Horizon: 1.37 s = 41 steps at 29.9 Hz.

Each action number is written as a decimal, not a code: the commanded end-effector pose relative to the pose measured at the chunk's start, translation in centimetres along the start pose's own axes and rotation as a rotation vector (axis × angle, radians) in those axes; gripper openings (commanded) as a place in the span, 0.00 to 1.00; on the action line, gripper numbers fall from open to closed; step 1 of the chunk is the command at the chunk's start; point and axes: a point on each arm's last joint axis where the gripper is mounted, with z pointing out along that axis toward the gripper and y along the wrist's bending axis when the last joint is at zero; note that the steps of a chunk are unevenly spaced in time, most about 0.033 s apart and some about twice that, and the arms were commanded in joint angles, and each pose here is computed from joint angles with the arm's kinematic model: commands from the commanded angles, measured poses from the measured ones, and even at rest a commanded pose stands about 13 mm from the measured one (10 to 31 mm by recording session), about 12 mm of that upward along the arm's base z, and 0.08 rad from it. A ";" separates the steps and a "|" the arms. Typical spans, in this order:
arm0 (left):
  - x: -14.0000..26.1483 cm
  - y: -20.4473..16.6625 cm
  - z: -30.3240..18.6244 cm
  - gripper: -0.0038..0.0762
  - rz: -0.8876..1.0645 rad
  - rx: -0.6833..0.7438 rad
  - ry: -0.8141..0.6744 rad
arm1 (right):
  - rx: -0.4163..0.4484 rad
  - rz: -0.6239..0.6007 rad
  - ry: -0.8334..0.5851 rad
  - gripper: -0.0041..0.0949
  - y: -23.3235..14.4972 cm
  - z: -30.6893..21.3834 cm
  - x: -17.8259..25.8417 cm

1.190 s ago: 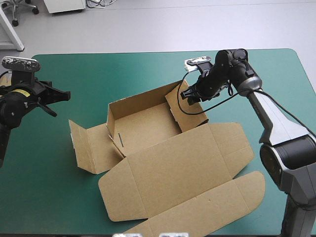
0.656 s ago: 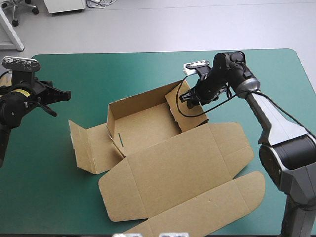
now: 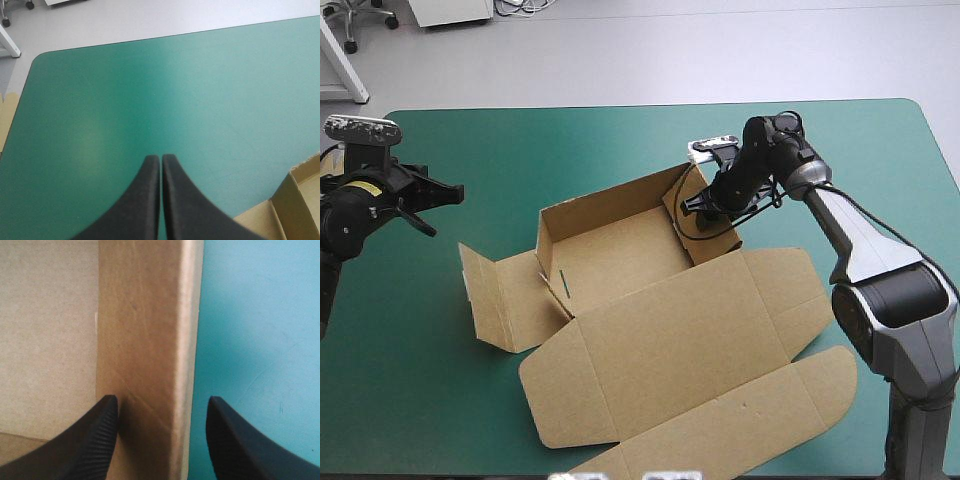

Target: Fold the box

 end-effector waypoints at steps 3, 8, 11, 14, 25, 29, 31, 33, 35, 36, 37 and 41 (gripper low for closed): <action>-1.6 0.2 -1.5 0.05 -0.010 -0.018 -0.116 | -0.031 -0.008 -0.050 0.55 0.8 -2.1 -0.2; -1.6 0.2 -1.5 0.05 -0.010 -0.018 -0.116 | -0.035 -0.018 -0.043 0.51 1.2 -1.8 -0.2; -1.6 0.2 -1.5 0.05 -0.010 -0.017 -0.115 | -0.011 -0.031 -0.038 0.26 1.1 -1.8 -0.2; -1.6 0.2 -1.5 0.05 -0.011 -0.016 -0.113 | -0.011 -0.033 -0.038 0.03 1.1 -1.8 -0.2; -1.6 0.1 -1.5 0.05 -0.028 -0.005 -0.116 | 0.006 0.030 -0.155 0.03 0.1 -7.1 0.6; -1.6 0.0 -1.5 0.05 -0.030 -0.003 -0.116 | -0.025 0.098 -0.252 0.03 -2.0 -11.0 1.5; -1.6 0.0 -1.5 0.05 -0.036 0.001 -0.117 | -0.051 0.135 -0.300 0.03 -3.0 -12.7 2.0; -1.7 -0.1 -1.5 0.05 -0.047 0.010 -0.119 | -0.078 0.158 -0.349 0.03 -4.0 -14.4 2.6; -1.7 -0.1 -1.5 0.05 -0.048 0.013 -0.120 | -0.089 0.181 -0.391 0.03 -4.8 -15.9 3.2; -1.7 -0.1 -1.5 0.05 -0.050 0.014 -0.120 | -0.084 0.188 -0.405 0.03 -5.1 -16.4 3.4; -1.7 -0.2 -1.6 0.05 -0.053 0.018 -0.119 | -0.076 0.199 -0.417 0.03 -5.5 -16.9 3.7; -1.9 -0.3 -1.9 0.05 -0.070 0.032 -0.123 | -0.093 0.207 -0.459 0.03 -5.8 -18.3 4.3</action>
